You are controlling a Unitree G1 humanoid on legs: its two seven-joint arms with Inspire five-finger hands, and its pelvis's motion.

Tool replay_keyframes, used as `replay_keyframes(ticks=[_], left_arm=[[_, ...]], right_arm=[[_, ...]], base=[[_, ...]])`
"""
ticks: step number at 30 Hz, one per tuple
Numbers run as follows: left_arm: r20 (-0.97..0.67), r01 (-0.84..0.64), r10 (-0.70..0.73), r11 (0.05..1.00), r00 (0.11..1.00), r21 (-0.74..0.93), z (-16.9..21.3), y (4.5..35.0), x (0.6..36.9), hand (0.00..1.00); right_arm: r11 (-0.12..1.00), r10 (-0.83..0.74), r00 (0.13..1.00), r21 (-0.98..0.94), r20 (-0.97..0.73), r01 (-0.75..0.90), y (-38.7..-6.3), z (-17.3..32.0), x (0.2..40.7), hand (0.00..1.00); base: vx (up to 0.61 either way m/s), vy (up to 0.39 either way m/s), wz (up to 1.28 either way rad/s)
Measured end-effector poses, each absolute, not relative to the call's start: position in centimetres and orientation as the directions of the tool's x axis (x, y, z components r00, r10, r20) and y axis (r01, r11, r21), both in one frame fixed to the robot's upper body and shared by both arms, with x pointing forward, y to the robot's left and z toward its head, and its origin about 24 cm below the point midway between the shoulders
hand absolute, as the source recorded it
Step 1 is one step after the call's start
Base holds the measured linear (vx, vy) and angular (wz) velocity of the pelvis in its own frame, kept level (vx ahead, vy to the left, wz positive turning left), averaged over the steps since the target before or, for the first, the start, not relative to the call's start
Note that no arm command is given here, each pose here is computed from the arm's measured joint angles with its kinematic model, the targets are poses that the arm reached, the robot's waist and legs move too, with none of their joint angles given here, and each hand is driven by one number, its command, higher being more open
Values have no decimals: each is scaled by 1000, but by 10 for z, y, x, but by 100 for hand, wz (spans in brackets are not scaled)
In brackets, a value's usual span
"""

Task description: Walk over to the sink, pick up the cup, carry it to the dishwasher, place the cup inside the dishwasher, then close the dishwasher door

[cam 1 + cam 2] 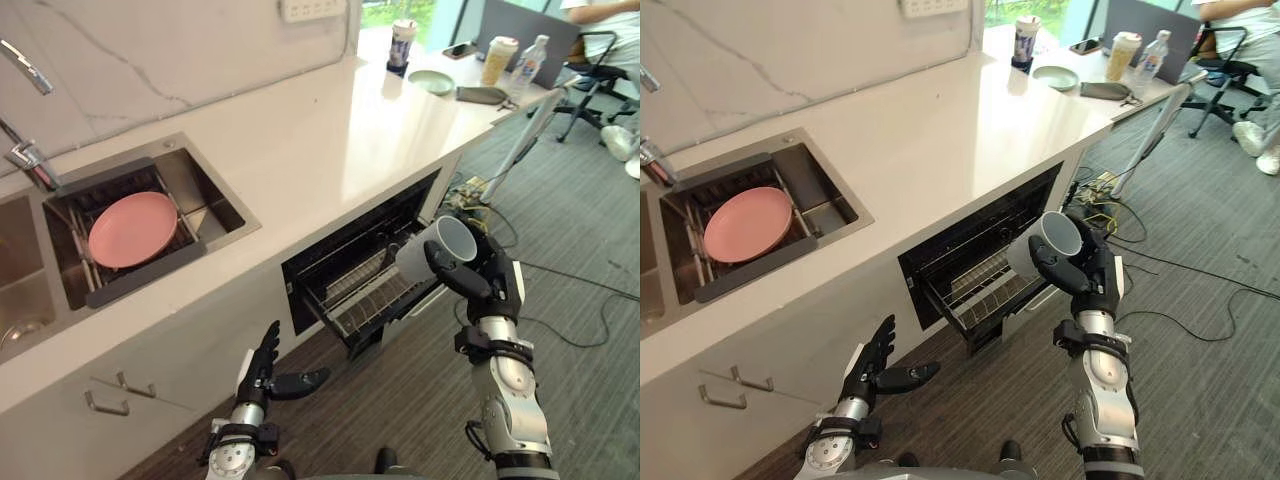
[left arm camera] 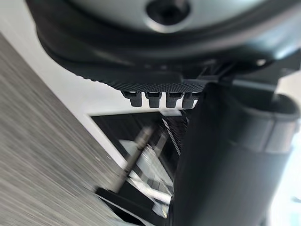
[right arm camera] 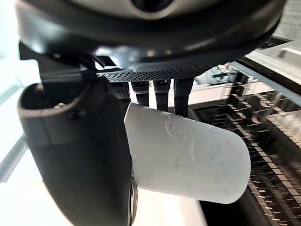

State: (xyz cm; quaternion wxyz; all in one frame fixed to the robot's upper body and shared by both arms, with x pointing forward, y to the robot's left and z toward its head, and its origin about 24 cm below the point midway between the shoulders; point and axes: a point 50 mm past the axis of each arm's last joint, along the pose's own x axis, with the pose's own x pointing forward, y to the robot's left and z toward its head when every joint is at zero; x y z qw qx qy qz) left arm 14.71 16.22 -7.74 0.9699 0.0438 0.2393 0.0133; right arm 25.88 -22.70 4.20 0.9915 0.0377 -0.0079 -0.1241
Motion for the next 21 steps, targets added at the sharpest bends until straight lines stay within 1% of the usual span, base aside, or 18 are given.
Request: replay_keyframes(ticks=[4, 7, 8, 10, 13, 16, 19, 21], left_arm=[[-479, -43, 97, 991, 872, 123, -80, 173, 143, 100], [-453, -45, 106, 988, 885, 145, -75, 180, 151, 100], [-429, -49, 114, 986, 896, 159, -70, 185, 158, 100], [-414, -57, 123, 984, 902, 167, -67, 189, 161, 100], [-387, -68, 138, 979, 911, 190, -61, 198, 164, 100], [-348, -92, 162, 973, 923, 210, -52, 207, 169, 100], [-306, -101, 169, 969, 937, 226, -42, 214, 174, 100], [-290, -107, 167, 971, 942, 213, -38, 215, 177, 100]], right_arm=[[973, -231, 973, 19, -27, 231, -227, 43, 279, 0], [976, -218, 976, -11, -12, 218, -227, 55, 300, 0], [977, -209, 978, -28, 8, 210, -228, 66, 314, 0], [978, -204, 979, -51, 16, 205, -230, 73, 323, 0], [977, -191, 981, -99, -19, 189, -237, 78, 335, 0], [976, -179, 979, -139, -95, 165, -245, 77, 346, 0], [977, -179, 972, -140, -151, 159, -252, 81, 355, 0], [977, -196, 969, -118, -151, 179, -260, 89, 361, 0]], base=[[-56, -35, 30], [-120, -23, 34], [-111, -5, 27], [-72, 1, 32], [-38, 12, 29], [-28, 13, 28], [-40, 17, 29], [-54, 11, 27]])
